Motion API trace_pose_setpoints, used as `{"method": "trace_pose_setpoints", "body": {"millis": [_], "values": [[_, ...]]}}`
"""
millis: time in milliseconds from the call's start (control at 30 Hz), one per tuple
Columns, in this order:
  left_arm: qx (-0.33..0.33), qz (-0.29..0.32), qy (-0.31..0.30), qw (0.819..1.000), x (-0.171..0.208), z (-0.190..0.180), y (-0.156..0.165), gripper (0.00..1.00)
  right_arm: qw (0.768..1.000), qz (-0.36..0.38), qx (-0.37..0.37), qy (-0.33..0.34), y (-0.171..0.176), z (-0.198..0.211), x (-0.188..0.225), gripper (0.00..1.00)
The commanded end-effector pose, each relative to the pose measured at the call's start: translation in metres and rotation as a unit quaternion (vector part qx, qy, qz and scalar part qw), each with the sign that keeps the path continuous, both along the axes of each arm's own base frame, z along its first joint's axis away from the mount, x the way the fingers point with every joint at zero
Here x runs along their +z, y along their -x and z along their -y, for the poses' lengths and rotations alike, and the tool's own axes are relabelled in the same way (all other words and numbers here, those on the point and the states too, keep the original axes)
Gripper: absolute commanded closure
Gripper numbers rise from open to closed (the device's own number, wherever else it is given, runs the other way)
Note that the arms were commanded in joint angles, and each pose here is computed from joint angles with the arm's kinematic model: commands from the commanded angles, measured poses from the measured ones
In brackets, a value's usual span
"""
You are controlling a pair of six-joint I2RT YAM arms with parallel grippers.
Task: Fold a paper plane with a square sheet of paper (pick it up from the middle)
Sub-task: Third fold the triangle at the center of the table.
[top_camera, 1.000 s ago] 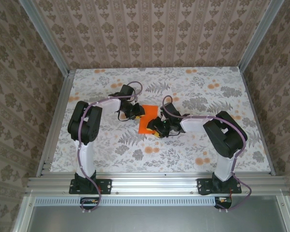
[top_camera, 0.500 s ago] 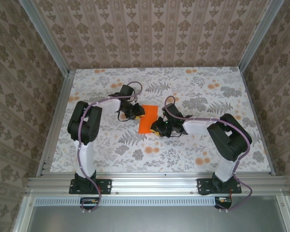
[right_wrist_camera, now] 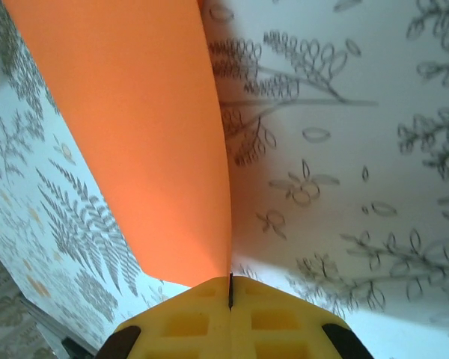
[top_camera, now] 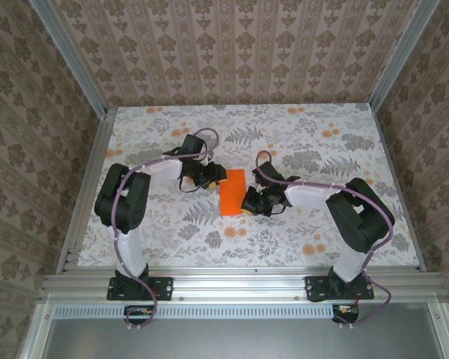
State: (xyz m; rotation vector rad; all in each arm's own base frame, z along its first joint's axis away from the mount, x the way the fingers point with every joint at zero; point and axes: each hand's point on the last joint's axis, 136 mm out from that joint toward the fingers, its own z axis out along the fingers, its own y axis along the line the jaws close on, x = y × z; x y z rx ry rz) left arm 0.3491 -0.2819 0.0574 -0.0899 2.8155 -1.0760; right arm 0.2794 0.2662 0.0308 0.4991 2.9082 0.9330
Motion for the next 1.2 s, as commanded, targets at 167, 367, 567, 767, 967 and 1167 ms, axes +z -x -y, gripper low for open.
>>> {"method": "trace_pose_setpoints", "body": {"millis": [167, 367, 567, 767, 967, 1167], "values": [[-0.018, 0.006, 0.040, 0.999, 0.004, 0.017, 0.007, 0.58, 0.998, -0.018, 0.062, 0.019, 0.025, 0.008, 0.013, 1.00], [-0.022, -0.016, 0.001, 1.000, -0.020, 0.012, 0.013, 0.63, 0.999, -0.012, 0.050, 0.014, 0.019, 0.005, 0.013, 1.00], [-0.022, -0.029, -0.032, 0.999, -0.039, 0.004, 0.017, 0.67, 1.000, 0.000, 0.021, 0.009, 0.011, 0.006, 0.014, 0.83], [-0.023, -0.033, -0.044, 0.998, -0.047, 0.002, 0.019, 0.68, 1.000, 0.009, 0.005, 0.018, 0.012, 0.013, 0.016, 0.80], [-0.022, -0.036, -0.050, 0.998, -0.051, 0.001, 0.020, 0.69, 1.000, 0.007, -0.002, 0.017, 0.014, 0.015, 0.020, 0.82], [-0.023, -0.038, -0.050, 0.998, -0.053, 0.002, 0.020, 0.70, 1.000, 0.016, 0.004, -0.012, 0.008, 0.002, 0.026, 0.96]]}}
